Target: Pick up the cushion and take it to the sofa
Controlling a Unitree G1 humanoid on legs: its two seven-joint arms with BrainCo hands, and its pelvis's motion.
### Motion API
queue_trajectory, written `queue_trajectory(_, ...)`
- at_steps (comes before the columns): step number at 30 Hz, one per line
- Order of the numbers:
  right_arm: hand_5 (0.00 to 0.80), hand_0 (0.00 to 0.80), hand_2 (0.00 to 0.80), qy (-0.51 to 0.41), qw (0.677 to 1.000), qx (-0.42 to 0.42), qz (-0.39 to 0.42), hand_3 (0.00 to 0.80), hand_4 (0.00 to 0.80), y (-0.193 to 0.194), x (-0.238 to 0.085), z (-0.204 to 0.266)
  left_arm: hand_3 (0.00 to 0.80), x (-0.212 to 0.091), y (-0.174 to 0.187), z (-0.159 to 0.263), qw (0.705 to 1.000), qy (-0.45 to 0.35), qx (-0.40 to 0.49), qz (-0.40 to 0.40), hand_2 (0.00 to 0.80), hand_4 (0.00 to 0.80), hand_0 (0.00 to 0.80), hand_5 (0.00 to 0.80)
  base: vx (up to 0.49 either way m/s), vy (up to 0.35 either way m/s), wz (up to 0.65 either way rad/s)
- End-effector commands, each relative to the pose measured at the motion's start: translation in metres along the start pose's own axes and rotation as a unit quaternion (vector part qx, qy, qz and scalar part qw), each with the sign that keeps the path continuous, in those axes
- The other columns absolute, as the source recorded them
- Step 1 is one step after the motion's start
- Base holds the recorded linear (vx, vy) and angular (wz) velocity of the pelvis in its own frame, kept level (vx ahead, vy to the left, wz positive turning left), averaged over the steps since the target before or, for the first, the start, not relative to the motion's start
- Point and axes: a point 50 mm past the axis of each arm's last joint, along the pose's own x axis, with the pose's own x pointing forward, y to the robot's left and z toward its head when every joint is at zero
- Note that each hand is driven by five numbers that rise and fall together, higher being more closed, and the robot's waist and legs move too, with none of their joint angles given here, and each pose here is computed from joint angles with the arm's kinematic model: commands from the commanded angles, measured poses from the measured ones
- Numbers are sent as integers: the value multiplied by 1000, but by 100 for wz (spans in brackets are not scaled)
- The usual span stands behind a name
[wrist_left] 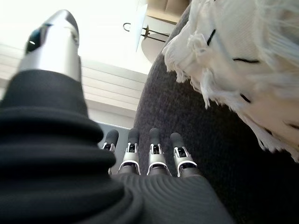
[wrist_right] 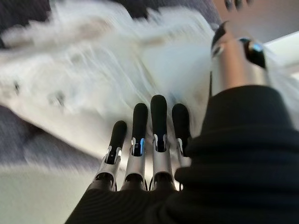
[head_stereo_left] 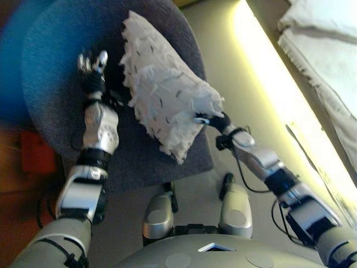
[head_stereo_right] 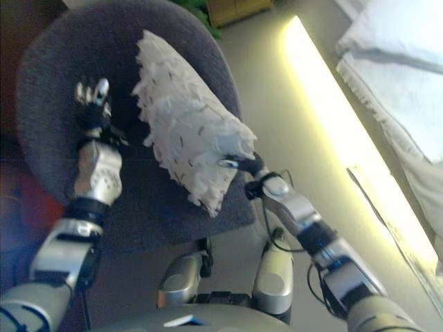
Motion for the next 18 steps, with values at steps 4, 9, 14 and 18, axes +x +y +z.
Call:
queue_trajectory(4,0,0,0,-108,993,45,-18,0,0,-14,-15,19,0,-21,-2,15,996,-16,28,-86,0,0,0,0,68,-51,3)
queue_trajectory(9,0,0,0,-45,996,51,-52,0,0,-26,-40,-24,0,-48,20,17,996,2,6,-86,0,0,0,0,42,-46,-7)
queue_trajectory(14,0,0,0,-4,991,93,-93,0,0,-40,-64,-56,0,-68,37,15,996,28,2,-88,0,0,0,0,29,-36,-6)
queue_trajectory(18,0,0,0,12,982,118,-148,0,0,-57,-82,-70,0,-78,45,14,995,50,-15,-86,0,0,0,0,3,-32,-6)
